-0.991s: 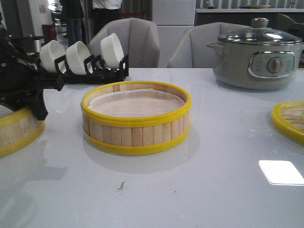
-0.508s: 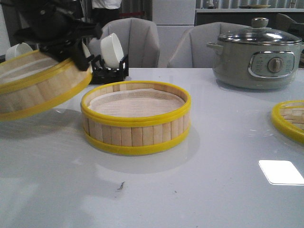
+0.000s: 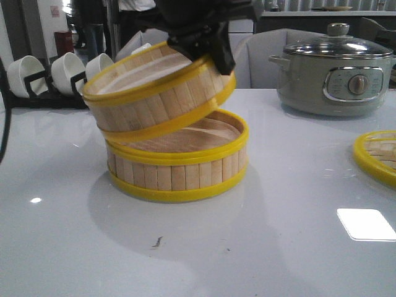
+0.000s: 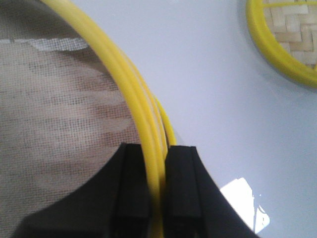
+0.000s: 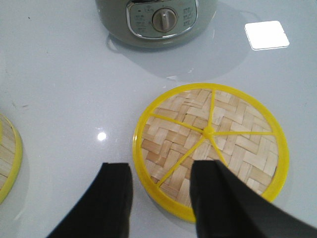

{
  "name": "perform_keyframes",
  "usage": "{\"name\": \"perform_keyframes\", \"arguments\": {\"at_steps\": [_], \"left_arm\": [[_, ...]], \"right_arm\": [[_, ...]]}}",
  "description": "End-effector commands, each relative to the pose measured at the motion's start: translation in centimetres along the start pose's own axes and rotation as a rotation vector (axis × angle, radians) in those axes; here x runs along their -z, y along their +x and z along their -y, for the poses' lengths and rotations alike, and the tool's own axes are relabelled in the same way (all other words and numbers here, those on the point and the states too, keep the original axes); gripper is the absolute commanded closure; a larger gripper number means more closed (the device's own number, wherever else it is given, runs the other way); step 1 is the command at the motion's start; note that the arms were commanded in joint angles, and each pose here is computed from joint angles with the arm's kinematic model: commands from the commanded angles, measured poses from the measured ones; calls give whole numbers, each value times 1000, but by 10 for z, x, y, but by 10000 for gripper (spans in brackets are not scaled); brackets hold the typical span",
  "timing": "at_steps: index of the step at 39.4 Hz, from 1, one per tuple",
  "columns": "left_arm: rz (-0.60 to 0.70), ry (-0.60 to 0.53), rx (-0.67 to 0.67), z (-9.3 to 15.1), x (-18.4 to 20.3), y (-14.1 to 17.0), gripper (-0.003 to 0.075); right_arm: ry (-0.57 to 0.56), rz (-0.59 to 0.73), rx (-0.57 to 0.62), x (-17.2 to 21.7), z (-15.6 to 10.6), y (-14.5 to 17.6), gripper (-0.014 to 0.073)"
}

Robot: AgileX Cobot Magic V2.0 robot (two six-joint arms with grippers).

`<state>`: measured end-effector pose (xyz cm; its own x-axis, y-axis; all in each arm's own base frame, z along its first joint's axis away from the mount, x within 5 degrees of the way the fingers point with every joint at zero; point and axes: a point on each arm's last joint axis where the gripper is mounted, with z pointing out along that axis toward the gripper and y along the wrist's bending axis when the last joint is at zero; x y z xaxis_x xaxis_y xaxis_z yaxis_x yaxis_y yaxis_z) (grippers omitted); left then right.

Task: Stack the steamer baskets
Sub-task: 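Lift the basket with the left gripper and lower it onto the middle basket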

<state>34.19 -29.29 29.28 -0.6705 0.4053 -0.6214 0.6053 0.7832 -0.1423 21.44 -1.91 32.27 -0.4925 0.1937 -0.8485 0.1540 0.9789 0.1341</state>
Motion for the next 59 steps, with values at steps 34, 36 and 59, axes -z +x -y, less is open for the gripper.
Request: {"name": "perform_keyframes", "arguments": {"at_steps": [34,36,59], "left_arm": [[125,71,-55,41,-11,-14,634],[126,71,-55,41,-11,-14,634],[145,79,-48,41,-10,-16,626]], "right_arm": [[-10,124,4,8,-2,-20,203],[-10,125,4,8,-2,-20,203],[-10,125,4,8,-2,-20,203]]}}
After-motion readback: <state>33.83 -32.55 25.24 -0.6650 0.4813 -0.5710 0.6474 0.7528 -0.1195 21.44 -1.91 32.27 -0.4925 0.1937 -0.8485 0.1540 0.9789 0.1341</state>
